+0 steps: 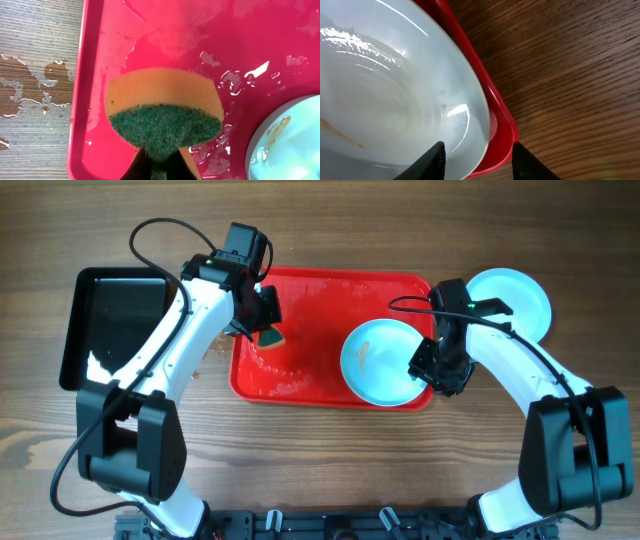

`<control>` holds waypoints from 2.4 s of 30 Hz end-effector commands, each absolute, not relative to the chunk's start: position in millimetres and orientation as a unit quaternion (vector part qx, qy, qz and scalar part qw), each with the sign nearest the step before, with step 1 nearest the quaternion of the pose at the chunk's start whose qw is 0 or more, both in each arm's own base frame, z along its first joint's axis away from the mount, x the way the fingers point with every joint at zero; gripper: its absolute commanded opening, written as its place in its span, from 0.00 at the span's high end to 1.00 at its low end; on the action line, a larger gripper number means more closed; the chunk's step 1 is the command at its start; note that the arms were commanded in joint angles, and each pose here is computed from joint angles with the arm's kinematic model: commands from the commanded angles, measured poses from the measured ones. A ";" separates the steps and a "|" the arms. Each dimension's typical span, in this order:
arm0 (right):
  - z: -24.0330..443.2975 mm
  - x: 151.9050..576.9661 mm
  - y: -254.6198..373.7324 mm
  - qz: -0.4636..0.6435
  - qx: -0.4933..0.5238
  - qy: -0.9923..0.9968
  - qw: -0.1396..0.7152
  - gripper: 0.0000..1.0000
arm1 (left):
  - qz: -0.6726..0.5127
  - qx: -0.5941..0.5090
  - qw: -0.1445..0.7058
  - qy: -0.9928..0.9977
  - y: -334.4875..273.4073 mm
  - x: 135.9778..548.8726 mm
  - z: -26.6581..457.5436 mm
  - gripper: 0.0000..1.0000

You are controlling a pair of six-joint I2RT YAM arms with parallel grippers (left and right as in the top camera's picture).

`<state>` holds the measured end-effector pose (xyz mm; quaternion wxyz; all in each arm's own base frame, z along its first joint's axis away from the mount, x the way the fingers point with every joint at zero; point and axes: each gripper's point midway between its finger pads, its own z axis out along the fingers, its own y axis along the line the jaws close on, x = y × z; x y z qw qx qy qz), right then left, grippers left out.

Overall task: Clean dirty plates on tray and stack at the side
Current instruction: 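Grasp the remaining plate's rim with the right gripper, pull it left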

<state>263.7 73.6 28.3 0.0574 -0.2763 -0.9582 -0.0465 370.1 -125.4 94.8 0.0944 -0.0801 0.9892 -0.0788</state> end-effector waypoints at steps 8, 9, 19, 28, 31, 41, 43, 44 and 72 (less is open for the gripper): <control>15.3 256.3 77.9 -0.060 -0.298 -0.951 0.056 0.56 | -0.085 -0.083 0.092 0.989 -126.6 369.3 94.0 0.96; 15.3 256.8 78.2 -0.061 -0.295 -0.952 0.055 0.56 | -0.085 -0.083 0.092 0.989 -126.6 369.3 94.0 0.96; 15.9 262.0 84.2 -0.080 -0.291 -0.952 0.050 0.57 | -0.084 -0.083 0.092 0.989 -126.5 369.3 94.0 0.96; 12.2 270.3 83.0 -0.079 -0.290 -0.953 0.035 0.64 | -0.083 -0.083 0.088 0.989 -125.9 366.9 93.5 0.96; 10.9 269.5 82.9 -0.078 -0.287 -0.954 0.037 0.69 | -0.083 -0.083 0.087 0.989 -125.9 366.8 93.3 0.96; -2.1 266.8 89.6 -0.090 -0.267 -0.959 0.027 0.70 | -0.083 -0.083 0.088 0.989 -125.9 367.1 93.5 0.96; -4.9 268.9 97.7 -0.106 -0.258 -0.960 0.020 0.70 | -0.083 -0.083 0.088 0.989 -126.0 367.2 93.4 0.96; -4.2 271.6 103.7 -0.117 -0.250 -0.961 0.016 0.70 | -0.083 -0.083 0.088 0.989 -126.0 367.4 93.6 0.96; 67.3 359.5 156.2 -0.131 -0.063 -0.978 -0.151 0.57 | -0.085 -0.083 0.093 0.989 -126.6 369.5 94.0 0.96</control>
